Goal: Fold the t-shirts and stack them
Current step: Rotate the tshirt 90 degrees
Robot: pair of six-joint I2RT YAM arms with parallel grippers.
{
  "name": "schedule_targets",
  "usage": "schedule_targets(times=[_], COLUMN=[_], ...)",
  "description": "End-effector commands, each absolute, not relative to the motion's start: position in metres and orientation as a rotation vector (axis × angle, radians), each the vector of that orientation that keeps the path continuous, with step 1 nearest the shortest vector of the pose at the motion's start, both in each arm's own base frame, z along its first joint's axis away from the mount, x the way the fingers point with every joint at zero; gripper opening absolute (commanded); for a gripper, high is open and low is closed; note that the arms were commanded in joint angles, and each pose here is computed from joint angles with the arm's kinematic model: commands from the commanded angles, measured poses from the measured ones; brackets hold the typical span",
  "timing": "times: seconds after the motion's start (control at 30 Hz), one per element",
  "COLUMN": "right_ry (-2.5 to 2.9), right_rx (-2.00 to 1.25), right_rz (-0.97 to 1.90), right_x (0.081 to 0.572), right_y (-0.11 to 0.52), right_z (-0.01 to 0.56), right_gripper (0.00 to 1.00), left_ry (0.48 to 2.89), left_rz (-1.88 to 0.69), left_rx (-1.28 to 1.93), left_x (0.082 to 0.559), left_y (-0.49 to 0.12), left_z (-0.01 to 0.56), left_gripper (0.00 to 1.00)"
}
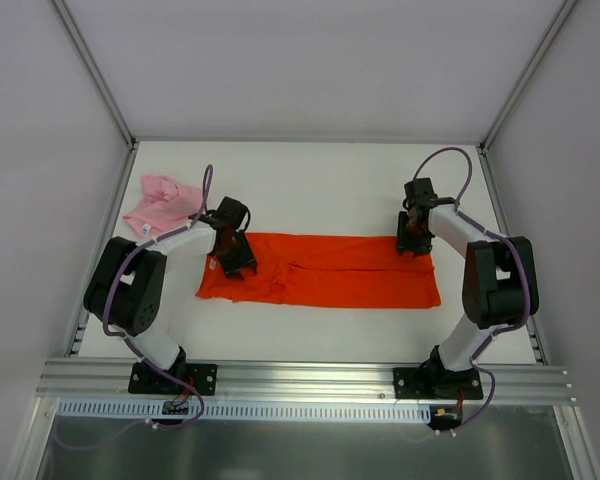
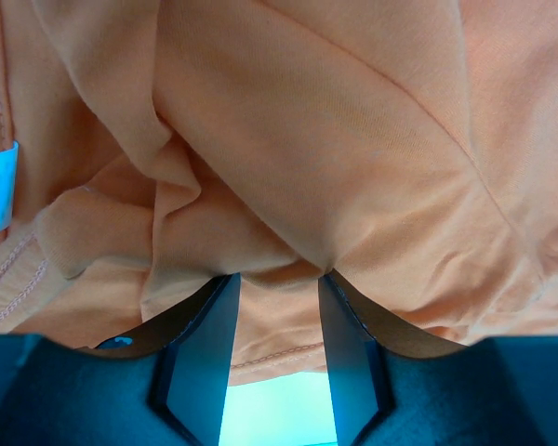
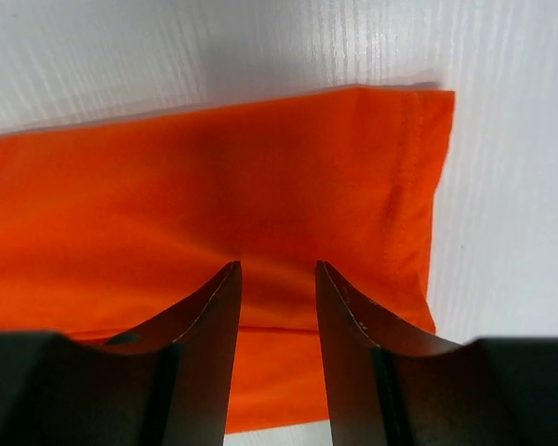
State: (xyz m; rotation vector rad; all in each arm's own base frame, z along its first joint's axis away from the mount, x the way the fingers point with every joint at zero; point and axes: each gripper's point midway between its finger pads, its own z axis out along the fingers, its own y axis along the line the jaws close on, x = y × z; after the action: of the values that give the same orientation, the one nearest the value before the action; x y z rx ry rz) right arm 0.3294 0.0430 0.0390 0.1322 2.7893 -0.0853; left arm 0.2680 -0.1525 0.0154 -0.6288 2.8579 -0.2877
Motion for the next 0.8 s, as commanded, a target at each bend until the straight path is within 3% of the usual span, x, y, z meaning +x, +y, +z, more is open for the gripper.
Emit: schedule_targets(times=[0.0,0.2,0.77], right_ry=[2.776,2.793,2.705], right_rx=[0.25,0.343,0.568], right_rz=[-0.079,-0.16,-0.32], right_x=[0.336,0.32,0.26], right_y=[0.049,0.049,0.075], right_z=[0.029,0.006,0.023], right_gripper=[0.42,0.43,0.47], left_ry=[2.846,2.78,2.746], left_rz=[-0.206,-0.207,-0.28], left_rx=[-0.66,-0.672,-0.586], left_x=[0.279,0.304,0.354], left_y=[-0.147,-0.151,-0.159], left_z=[0.001,0.001,0.007], left_gripper=[0.4,0.41,0.41])
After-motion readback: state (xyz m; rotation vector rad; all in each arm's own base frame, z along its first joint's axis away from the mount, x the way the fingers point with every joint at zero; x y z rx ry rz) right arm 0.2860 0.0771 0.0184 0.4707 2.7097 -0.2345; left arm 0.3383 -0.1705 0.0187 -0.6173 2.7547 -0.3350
